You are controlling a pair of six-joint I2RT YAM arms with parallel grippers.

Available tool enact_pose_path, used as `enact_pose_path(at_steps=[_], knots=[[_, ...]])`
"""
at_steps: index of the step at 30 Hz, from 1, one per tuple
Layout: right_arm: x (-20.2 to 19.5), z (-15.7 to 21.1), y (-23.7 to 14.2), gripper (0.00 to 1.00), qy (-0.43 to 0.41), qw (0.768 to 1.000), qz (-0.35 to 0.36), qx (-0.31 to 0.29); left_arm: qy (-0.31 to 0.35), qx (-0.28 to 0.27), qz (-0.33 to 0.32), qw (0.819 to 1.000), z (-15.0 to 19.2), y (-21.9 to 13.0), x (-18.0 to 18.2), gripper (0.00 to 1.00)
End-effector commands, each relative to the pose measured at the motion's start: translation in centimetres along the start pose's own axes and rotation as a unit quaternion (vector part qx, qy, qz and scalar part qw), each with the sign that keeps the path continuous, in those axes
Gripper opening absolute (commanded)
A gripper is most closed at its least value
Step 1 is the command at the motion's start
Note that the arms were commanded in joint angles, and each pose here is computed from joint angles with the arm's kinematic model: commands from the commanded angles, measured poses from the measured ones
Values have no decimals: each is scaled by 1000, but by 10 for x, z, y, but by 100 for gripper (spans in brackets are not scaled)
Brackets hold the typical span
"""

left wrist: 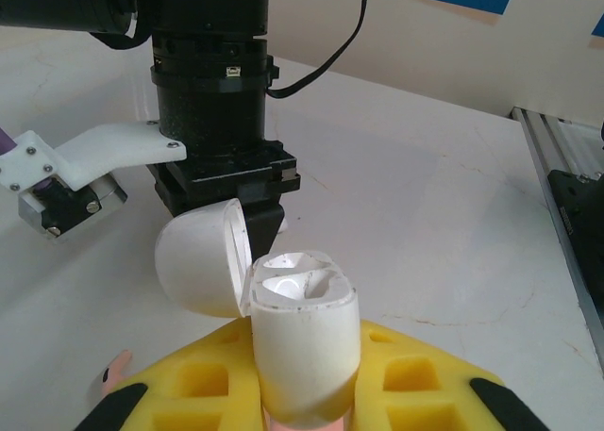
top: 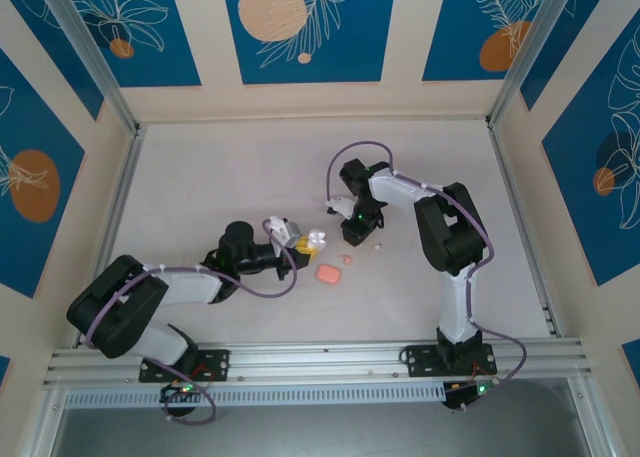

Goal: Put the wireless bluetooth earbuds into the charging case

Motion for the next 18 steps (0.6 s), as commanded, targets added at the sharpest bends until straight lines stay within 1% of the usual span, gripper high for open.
enact_pose_path(at_steps=[1, 4, 8, 14, 18], knots=[[-1, 0, -4, 21, 25, 1000, -3, -10, 13, -6, -6, 1000, -7, -2, 2, 19], [-1, 2, -14, 21, 47, 998, -14, -42, 16, 1, -8, 1000, -7, -1, 3, 19], [-1, 5, -29, 21, 80, 990, -36, -109, 19, -4, -14, 1000, -4, 3, 6, 19], [-5, 12, -46, 21, 138, 969, -71, -191, 26, -22, -29, 999, 3, 13, 11, 17], [-5, 21, -48, 21, 169, 953, -95, -234, 31, -34, -43, 998, 7, 20, 15, 18]])
Point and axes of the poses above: each hand's point on the last joint's axis, 136 mm out from that joint toward the fingers, its own y axis out along the fingers, its own x axis along the line the jaws close on, z = x × y, the point moved 9 cm from there along -y, back along the fingers, and after that the axes turned 7 degrees about y, right-handed, at the moved point
